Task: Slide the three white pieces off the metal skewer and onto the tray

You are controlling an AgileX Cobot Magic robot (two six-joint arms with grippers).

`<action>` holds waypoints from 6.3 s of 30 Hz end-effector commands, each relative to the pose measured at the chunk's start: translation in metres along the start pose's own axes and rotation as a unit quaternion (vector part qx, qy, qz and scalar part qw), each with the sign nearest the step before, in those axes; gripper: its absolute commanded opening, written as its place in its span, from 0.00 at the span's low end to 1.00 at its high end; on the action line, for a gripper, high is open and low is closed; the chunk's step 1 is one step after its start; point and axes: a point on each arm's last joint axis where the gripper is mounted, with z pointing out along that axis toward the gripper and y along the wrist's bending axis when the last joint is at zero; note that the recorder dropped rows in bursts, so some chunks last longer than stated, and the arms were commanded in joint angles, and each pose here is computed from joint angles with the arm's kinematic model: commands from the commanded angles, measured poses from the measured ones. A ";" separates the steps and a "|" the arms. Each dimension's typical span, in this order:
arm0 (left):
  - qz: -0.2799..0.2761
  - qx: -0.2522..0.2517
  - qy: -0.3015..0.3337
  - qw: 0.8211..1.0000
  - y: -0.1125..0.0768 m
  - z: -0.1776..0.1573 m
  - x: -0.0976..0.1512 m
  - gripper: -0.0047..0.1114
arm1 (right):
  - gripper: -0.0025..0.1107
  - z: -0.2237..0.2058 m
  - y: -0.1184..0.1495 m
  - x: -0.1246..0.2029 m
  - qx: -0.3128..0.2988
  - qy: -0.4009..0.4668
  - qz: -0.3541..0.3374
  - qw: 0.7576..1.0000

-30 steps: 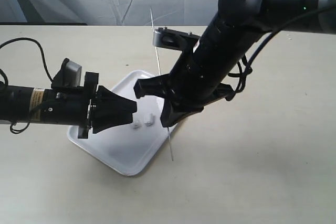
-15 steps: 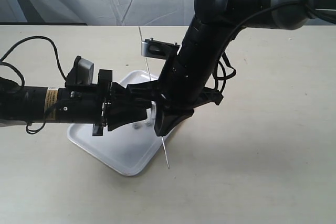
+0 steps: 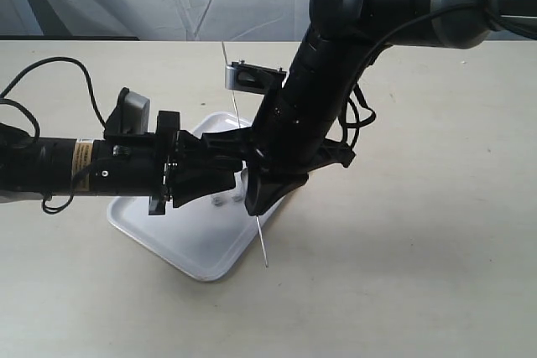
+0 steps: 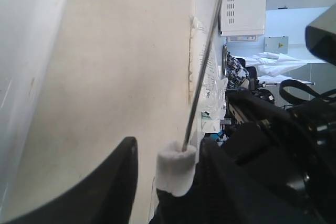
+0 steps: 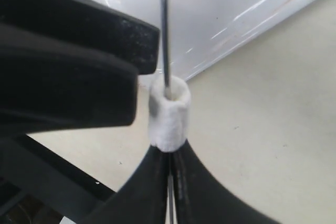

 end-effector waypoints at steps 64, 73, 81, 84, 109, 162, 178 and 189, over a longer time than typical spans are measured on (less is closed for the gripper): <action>-0.008 -0.016 -0.175 0.984 0.023 -0.092 -0.047 0.15 | 0.01 0.019 0.040 0.034 0.038 0.090 -0.111 0.989; -0.007 -0.011 -0.197 0.980 0.022 -0.094 -0.050 0.15 | 0.01 0.019 0.040 0.034 0.038 0.090 -0.110 0.989; -0.017 -0.011 -0.234 0.972 0.026 -0.111 -0.056 0.12 | 0.01 0.019 0.040 0.034 0.038 0.090 -0.109 0.989; -0.018 -0.014 -0.243 0.970 0.028 -0.118 -0.057 0.11 | 0.01 0.019 0.040 0.034 0.038 0.090 -0.109 0.989; 0.036 -0.150 -0.069 0.986 0.039 -0.061 -0.027 0.11 | 0.01 0.030 0.015 0.025 0.150 0.091 -0.106 0.979; 0.255 -0.054 -0.123 0.958 -0.029 -0.107 -0.031 0.42 | 0.32 0.039 0.021 -0.036 0.125 0.026 -0.097 0.987; 0.645 -0.105 -0.159 0.740 -0.200 -0.145 0.107 0.36 | 0.32 -0.140 0.129 0.074 0.077 -0.316 -0.269 0.906; 0.669 -0.175 -0.252 0.677 -0.176 -0.144 0.181 0.06 | 0.32 -0.120 0.010 0.235 0.035 -0.497 -0.267 0.825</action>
